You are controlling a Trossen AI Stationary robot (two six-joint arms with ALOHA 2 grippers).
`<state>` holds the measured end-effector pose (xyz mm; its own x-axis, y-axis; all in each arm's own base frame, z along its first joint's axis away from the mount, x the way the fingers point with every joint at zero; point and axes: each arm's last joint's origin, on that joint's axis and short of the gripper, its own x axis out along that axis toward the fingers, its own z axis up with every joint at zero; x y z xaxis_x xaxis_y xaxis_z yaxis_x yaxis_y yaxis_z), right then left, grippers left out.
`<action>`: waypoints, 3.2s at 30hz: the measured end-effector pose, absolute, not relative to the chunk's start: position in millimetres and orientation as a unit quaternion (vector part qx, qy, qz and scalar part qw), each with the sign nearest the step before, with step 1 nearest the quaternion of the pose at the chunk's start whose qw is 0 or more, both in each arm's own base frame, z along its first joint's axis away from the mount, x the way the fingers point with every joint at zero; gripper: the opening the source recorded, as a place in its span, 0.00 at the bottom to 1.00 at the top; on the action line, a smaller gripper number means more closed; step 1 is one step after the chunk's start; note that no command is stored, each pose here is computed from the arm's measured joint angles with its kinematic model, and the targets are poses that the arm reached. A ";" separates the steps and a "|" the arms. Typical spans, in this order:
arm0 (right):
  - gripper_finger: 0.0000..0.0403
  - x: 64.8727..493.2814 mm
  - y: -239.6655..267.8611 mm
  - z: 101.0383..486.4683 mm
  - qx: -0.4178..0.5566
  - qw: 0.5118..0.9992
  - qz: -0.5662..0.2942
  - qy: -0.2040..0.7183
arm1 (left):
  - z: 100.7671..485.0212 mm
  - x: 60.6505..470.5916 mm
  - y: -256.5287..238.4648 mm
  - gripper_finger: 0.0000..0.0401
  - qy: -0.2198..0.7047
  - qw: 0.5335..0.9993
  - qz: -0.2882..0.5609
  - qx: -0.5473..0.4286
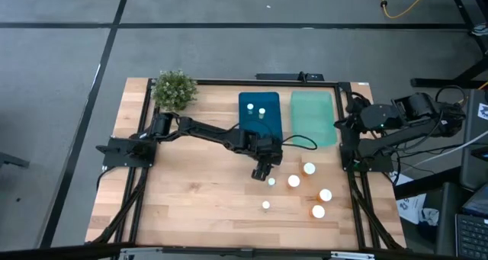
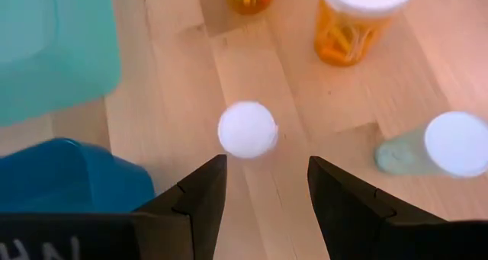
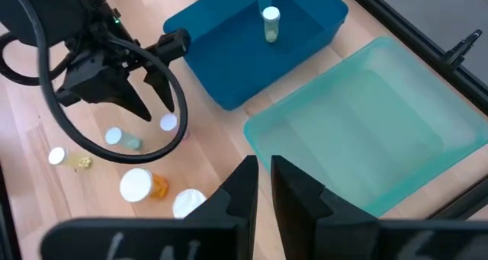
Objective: Pick and place medicine bottles into bin by pill shape (circle, oval)
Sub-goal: Put the small pink pill bottle into the blue bin
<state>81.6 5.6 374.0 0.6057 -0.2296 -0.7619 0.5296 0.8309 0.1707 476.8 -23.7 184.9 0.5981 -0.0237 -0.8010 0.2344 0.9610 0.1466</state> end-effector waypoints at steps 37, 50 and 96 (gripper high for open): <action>0.11 84.5 6.1 373.2 0.188 0.873 -0.218 0.393 | 174.0 490.9 -21.8 0.21 0.413 0.900 -0.078 0.116; 0.11 84.4 6.1 373.1 0.188 0.873 -0.219 0.393 | 307.4 455.2 17.0 0.22 0.344 0.919 -0.027 0.190; 0.11 84.6 5.5 373.6 0.172 0.877 -0.223 0.389 | 168.3 451.0 126.0 0.26 0.404 0.913 0.025 0.058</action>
